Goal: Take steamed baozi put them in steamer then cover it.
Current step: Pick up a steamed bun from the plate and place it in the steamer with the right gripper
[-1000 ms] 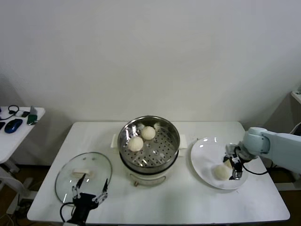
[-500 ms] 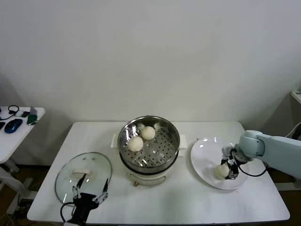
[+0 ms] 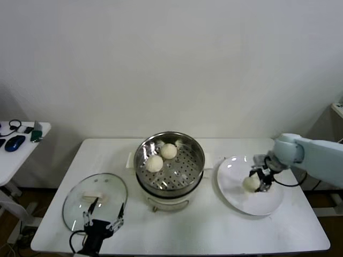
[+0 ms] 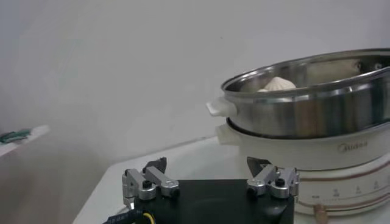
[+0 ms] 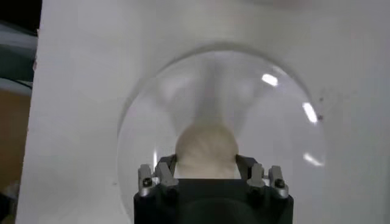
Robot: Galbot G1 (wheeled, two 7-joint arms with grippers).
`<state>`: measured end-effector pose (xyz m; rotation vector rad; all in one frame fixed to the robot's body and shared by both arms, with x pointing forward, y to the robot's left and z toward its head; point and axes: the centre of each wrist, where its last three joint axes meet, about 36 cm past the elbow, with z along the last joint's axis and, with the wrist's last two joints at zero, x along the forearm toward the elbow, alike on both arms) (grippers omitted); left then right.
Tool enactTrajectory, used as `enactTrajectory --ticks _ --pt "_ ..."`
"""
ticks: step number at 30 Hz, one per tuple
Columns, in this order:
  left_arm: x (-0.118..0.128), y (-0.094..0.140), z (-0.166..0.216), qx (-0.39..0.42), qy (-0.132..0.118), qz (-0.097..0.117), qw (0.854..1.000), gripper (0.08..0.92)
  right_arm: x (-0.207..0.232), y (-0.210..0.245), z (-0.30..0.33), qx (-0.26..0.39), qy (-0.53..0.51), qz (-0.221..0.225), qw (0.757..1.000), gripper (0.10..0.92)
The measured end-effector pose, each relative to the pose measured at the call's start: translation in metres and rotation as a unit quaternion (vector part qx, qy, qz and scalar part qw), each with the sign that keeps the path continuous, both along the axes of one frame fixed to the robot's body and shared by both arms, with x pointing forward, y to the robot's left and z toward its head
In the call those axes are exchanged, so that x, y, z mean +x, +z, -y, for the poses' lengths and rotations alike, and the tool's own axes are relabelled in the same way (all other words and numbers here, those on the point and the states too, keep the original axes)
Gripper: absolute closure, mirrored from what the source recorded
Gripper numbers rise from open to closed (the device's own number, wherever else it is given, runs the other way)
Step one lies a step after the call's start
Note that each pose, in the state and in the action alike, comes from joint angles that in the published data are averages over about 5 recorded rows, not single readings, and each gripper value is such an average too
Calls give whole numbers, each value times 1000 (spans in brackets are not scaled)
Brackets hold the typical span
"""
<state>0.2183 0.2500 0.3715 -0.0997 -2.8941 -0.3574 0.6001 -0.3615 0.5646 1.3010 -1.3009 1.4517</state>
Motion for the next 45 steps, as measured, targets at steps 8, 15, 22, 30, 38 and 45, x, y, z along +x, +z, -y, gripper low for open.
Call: enactTrajectory --ticks 8,15,22,30,38,45 --pt "0 1 1 2 1 1 1000 177 20 124 -54 19 143 74 987 352" --pt "-1 2 0 4 2 2 1000 177 4 180 -132 19 306 110 946 352" --pt "-1 3 -3 6 5 4 1000 177 -17 177 -209 -11 458 118 881 352" --pt "-2 4 -4 7 6 3 1000 177 -27 125 -269 -24 552 97 828 352" --pt "-2 3 -4 8 6 4 1000 177 -31 70 -294 -23 583 77 809 352" --pt "-2 3 -4 9 4 4 1000 177 -27 42 -304 -19 588 76 805 352"
